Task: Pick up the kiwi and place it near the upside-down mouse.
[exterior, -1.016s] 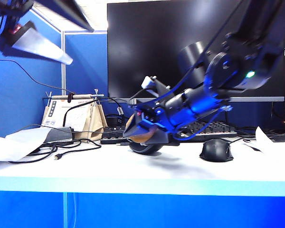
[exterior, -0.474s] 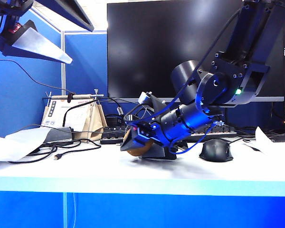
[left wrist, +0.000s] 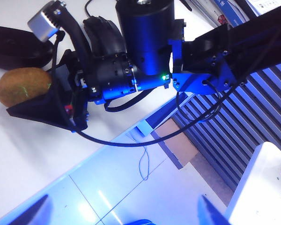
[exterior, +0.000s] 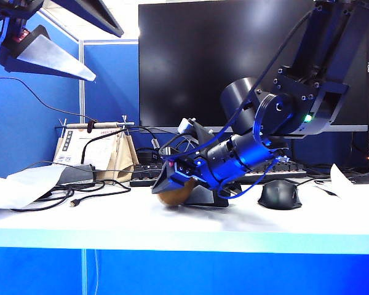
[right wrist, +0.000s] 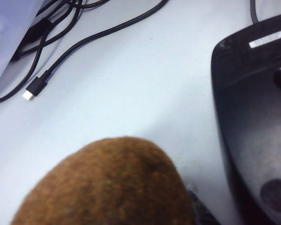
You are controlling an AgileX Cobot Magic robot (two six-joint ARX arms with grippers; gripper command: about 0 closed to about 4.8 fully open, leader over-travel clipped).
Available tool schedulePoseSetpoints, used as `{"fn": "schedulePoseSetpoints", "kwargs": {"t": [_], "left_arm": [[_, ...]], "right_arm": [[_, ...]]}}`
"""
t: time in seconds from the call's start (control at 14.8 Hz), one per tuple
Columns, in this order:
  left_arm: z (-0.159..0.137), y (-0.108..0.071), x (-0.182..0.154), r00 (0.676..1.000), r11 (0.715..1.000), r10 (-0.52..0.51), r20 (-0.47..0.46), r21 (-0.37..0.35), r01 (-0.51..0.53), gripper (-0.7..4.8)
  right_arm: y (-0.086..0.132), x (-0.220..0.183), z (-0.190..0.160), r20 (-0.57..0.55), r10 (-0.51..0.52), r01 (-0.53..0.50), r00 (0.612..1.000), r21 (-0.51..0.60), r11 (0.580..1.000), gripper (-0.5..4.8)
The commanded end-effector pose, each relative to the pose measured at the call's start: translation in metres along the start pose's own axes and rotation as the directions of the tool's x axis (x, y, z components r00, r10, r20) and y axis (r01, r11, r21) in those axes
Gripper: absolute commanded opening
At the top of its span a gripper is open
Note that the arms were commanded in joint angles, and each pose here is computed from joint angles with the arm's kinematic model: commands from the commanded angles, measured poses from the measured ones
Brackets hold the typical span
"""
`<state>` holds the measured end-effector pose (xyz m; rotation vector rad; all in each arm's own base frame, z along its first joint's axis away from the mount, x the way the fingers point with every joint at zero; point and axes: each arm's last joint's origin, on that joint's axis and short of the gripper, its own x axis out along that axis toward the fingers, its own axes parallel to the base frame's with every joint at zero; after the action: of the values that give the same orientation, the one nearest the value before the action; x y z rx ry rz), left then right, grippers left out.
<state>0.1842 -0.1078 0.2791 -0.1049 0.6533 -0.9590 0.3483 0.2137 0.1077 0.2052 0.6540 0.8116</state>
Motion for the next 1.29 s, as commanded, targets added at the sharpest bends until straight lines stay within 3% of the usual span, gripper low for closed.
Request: {"fn": "schedulePoseSetpoints", "kwargs": {"t": [0.07, 0.34, 0.47, 0.68, 1.29], "left_arm": [[0.001, -0.001, 0.0, 1.0, 1.0, -0.009, 0.007, 0.002, 0.009, 4.04], [0.001, -0.001, 0.0, 1.0, 1.0, -0.009, 0.007, 0.002, 0.009, 4.04], [0.001, -0.001, 0.0, 1.0, 1.0, -0.011, 0.006, 0.002, 0.011, 4.04], [0.001, -0.001, 0.0, 1.0, 1.0, -0.016, 0.007, 0.003, 0.016, 4.04], [0.003, -0.001, 0.0, 0.999, 1.0, -0.018, 0.028, 0.017, 0.017, 4.04]], "right_arm": [[-0.003, 0.001, -0.012, -0.076, -0.021, 0.027, 0.997, 0.079, 0.997, 3.89], [-0.002, 0.001, -0.012, -0.091, 0.006, 0.003, 0.996, 0.091, 0.996, 3.92], [-0.001, -0.001, -0.008, -0.073, -0.028, 0.033, 0.997, 0.078, 0.996, 3.93], [0.006, -0.013, 0.012, 0.007, -0.056, 0.056, 0.998, 0.03, 0.998, 4.32], [0.041, -0.069, 0.074, 0.223, -0.018, 0.031, 0.975, -0.055, 0.998, 4.25]]}}
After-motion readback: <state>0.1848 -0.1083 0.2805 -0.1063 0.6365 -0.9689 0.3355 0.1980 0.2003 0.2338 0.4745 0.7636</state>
